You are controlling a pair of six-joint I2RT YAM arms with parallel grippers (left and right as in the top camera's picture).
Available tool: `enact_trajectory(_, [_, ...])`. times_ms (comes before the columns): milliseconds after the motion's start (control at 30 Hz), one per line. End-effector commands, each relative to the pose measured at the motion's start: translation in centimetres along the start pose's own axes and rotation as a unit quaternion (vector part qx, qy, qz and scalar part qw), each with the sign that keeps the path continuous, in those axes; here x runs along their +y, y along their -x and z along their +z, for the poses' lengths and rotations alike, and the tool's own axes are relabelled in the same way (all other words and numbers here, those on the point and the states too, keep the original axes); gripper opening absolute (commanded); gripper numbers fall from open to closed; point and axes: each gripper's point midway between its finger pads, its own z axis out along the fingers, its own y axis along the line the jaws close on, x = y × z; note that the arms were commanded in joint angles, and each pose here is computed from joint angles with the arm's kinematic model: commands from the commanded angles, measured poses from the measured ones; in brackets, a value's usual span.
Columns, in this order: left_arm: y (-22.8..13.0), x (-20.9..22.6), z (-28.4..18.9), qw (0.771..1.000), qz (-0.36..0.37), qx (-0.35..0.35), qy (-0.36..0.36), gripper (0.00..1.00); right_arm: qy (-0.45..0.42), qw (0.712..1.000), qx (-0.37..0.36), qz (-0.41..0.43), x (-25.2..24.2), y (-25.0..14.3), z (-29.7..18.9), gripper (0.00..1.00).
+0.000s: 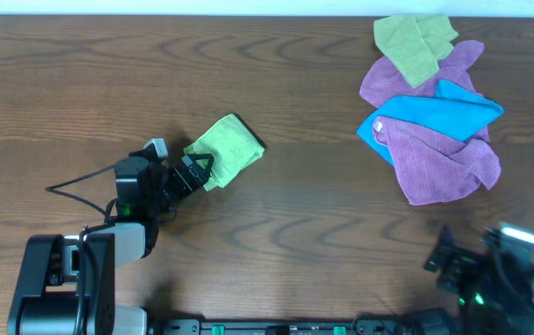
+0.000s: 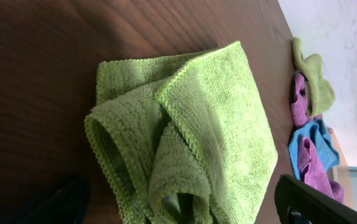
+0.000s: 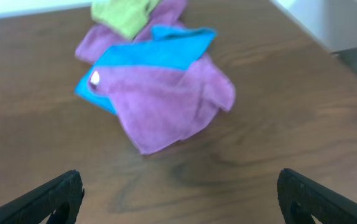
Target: Fold the cloth
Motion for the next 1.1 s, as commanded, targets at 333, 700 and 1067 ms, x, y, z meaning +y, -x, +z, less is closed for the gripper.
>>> enact_trajectory(333, [-4.4, 2.6, 1.3, 0.997, -0.01, 0.055, 0.052, 0.96, 0.047, 0.997, -0.063, -0.022, 2.0, 3.0, 0.0, 0.99])
enact_trajectory(700, [-3.9, 3.3, 2.4, 0.996, -0.032, 0.042, 0.073, 0.36, 0.038, 0.998, -0.014, -0.044, 1.5, 0.5, 0.2, 0.99])
enact_trajectory(1067, [5.5, -4.2, 4.9, 0.999, 0.019, -0.043, -0.011, 0.06, 0.028, 0.997, 0.036, -0.065, 0.8, -2.0, 0.2, 0.99])
